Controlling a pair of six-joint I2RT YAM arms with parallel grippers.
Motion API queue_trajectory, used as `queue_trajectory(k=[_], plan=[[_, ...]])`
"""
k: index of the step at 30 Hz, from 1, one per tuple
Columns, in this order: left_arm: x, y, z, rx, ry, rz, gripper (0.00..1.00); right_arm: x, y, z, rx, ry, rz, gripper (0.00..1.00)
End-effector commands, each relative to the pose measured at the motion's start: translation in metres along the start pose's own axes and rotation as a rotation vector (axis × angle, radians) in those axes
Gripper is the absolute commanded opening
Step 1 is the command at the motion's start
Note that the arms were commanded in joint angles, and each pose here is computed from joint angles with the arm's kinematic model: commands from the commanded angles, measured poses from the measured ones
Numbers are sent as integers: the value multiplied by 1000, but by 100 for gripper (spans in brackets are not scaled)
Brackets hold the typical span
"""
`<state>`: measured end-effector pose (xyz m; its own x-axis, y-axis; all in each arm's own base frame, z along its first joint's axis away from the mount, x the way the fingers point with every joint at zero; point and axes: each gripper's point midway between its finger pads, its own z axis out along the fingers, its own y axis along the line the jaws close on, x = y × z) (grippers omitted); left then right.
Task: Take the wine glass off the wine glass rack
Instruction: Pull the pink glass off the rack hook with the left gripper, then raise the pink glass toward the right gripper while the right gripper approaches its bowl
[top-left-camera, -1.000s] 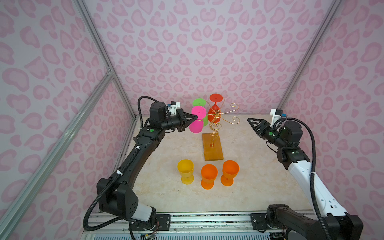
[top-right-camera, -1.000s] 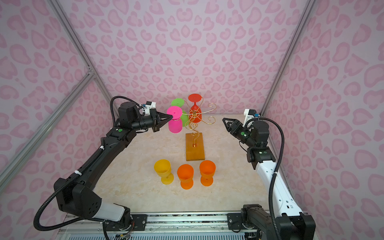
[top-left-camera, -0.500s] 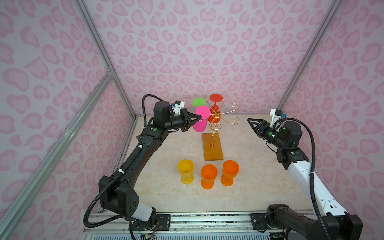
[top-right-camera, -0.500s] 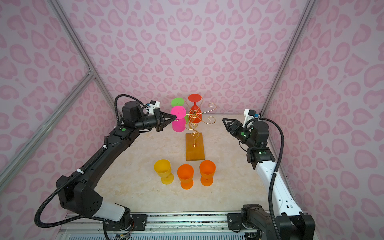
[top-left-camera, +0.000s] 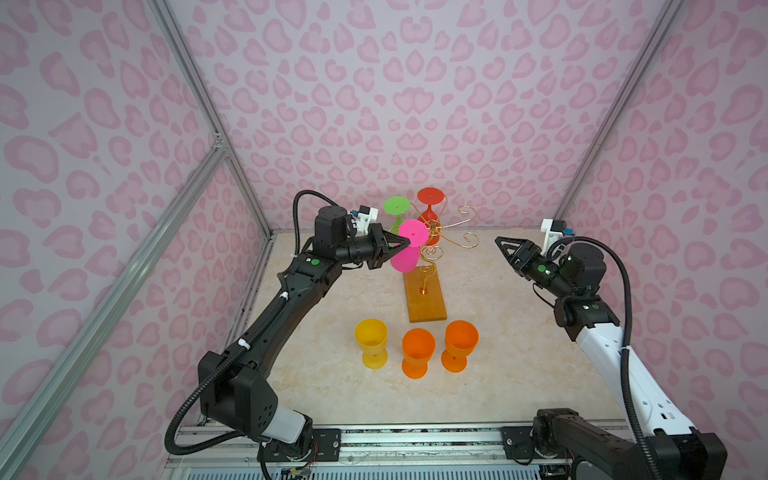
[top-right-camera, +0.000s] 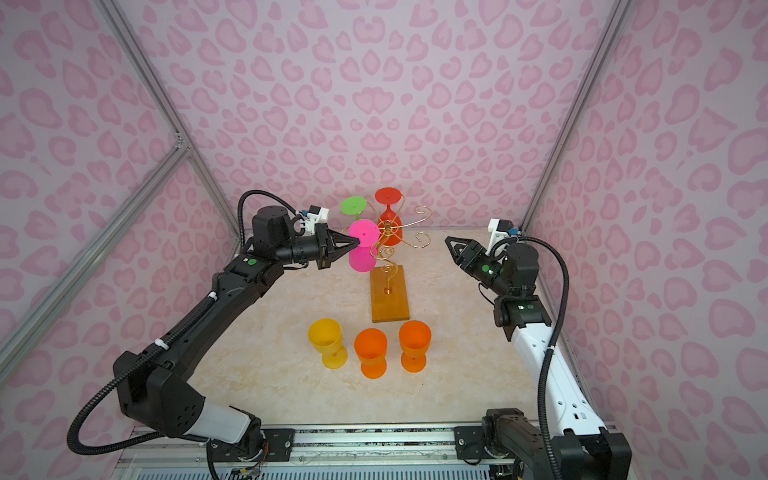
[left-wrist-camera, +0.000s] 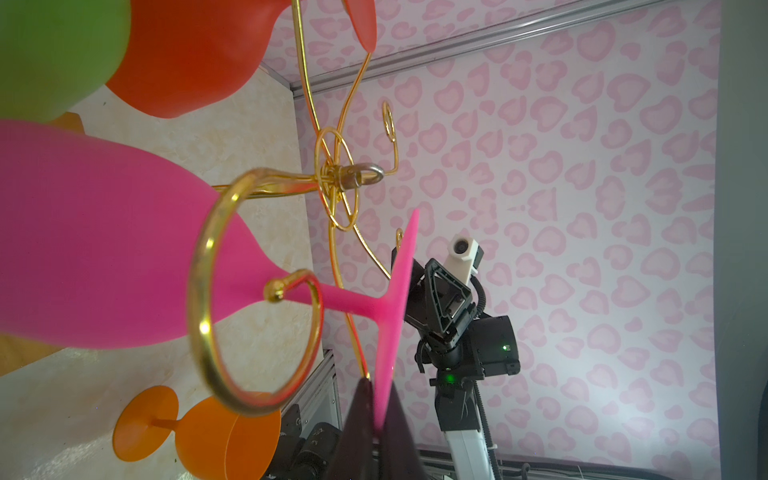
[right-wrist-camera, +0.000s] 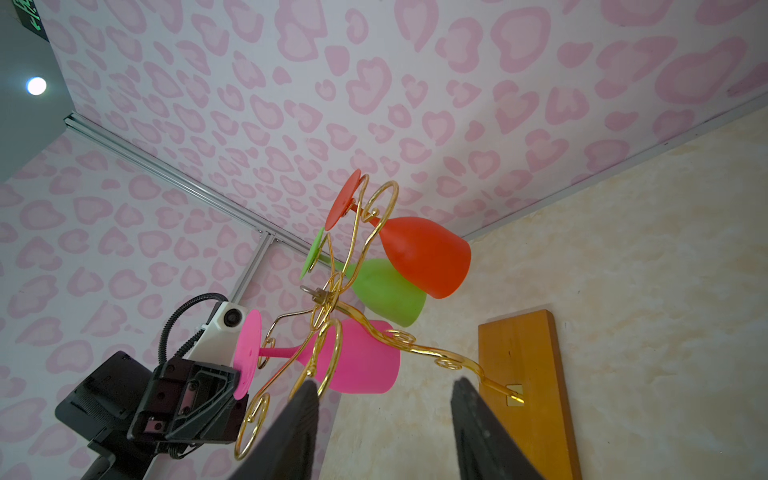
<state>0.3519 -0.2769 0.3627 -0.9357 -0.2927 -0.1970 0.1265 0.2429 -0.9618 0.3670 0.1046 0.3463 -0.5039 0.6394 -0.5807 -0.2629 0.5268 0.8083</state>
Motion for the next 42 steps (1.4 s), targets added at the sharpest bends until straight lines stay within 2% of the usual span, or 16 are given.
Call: queue_trajectory(k=[1, 11, 20, 25, 33, 39, 42], plan=[[8, -8, -6, 13, -2, 46, 3, -1, 1, 0, -13, -7, -12, 53], [36, 1, -29, -9, -14, 31, 3, -1, 2, -1, -11, -7, -14, 53], [68, -17, -65, 22, -36, 56, 3, -4, 4, 0, -12, -10, -13, 53], [88, -47, -91, 67, -48, 110, 3, -9, 9, 3, -21, -14, -17, 53], [111, -109, -126, 150, -35, 258, 2, -16, 27, 9, -71, -17, -19, 52], [112, -160, -139, 267, -32, 362, 2, -12, 58, 11, -165, -15, -72, 52], [106, -183, -141, 330, -51, 426, 2, -9, 80, 10, -255, -18, -113, 52]])
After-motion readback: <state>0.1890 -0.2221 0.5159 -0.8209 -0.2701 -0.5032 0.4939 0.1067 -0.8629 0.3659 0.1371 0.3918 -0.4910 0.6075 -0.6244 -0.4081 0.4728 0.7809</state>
